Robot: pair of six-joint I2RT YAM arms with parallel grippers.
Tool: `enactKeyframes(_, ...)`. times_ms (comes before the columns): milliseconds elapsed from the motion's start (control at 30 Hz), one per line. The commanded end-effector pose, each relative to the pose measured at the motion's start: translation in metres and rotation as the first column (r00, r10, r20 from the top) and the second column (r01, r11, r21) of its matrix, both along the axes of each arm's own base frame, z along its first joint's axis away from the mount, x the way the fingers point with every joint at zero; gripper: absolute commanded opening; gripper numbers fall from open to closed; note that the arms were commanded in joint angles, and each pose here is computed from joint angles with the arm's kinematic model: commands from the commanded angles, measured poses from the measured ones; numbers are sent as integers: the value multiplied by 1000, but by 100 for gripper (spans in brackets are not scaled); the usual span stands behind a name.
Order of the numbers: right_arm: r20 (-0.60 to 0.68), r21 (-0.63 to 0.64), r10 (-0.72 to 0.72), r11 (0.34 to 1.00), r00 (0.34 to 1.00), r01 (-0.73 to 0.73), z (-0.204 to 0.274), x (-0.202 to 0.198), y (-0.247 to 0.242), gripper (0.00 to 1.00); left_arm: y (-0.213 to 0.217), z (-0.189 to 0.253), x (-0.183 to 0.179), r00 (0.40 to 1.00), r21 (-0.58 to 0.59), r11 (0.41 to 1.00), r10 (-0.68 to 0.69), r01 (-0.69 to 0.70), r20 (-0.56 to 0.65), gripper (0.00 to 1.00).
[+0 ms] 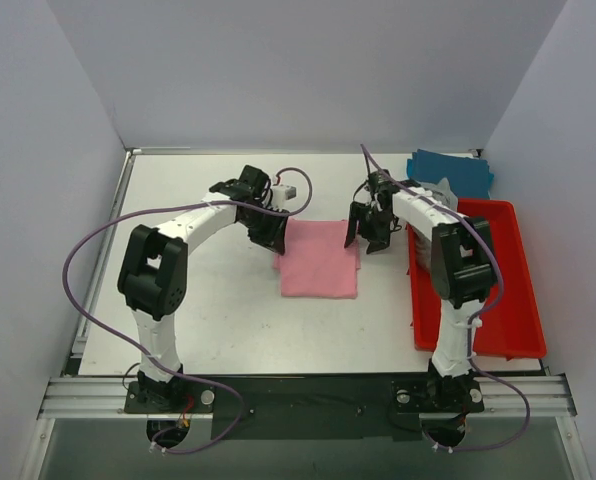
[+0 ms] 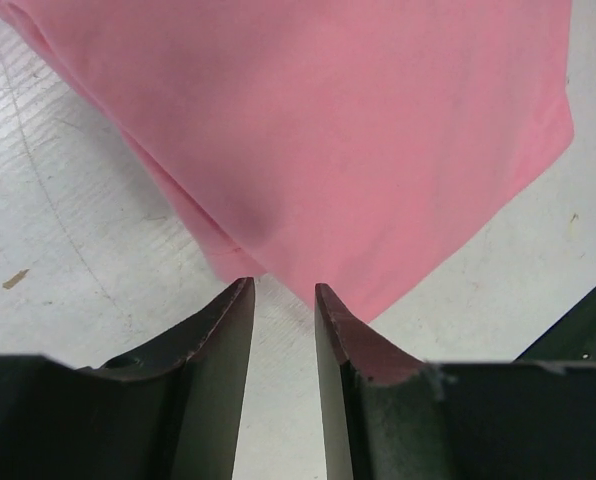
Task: Fold and stack the t-shirts
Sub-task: Fold the long partially folded tshirt into a neat square, then put the neatly folded tshirt into the corner of the board with the right arm
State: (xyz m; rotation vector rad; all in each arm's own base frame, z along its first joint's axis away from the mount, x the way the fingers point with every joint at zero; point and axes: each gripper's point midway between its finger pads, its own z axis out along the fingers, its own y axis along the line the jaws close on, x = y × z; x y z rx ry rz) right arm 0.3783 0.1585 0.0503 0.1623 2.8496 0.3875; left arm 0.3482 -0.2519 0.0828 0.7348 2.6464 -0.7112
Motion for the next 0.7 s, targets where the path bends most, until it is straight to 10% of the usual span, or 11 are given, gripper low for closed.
enactKeyframes(0,-159,104,78,993,984,-62,-28,-22,18,59,-17,-10,14,994,-54,993,108,-109,-28,41)
enactKeyframes(133,-201,236,52,972,978,-3,-45,-22,39,50,-12,-32,16,991,-17,992,124,-125,-53,41)
enactKeyframes(267,-165,313,38,949,986,16,-38,-6,46,0,-3,-27,25,990,-15,991,133,-134,-36,41)
enactKeyframes(400,-82,317,55,948,995,-26,-15,29,38,0,3,3,44,994,-30,995,96,-95,61,41)
enactKeyframes(667,-25,-113,142,983,990,-144,10,98,-31,0,30,27,83,971,57,991,105,-120,214,41)
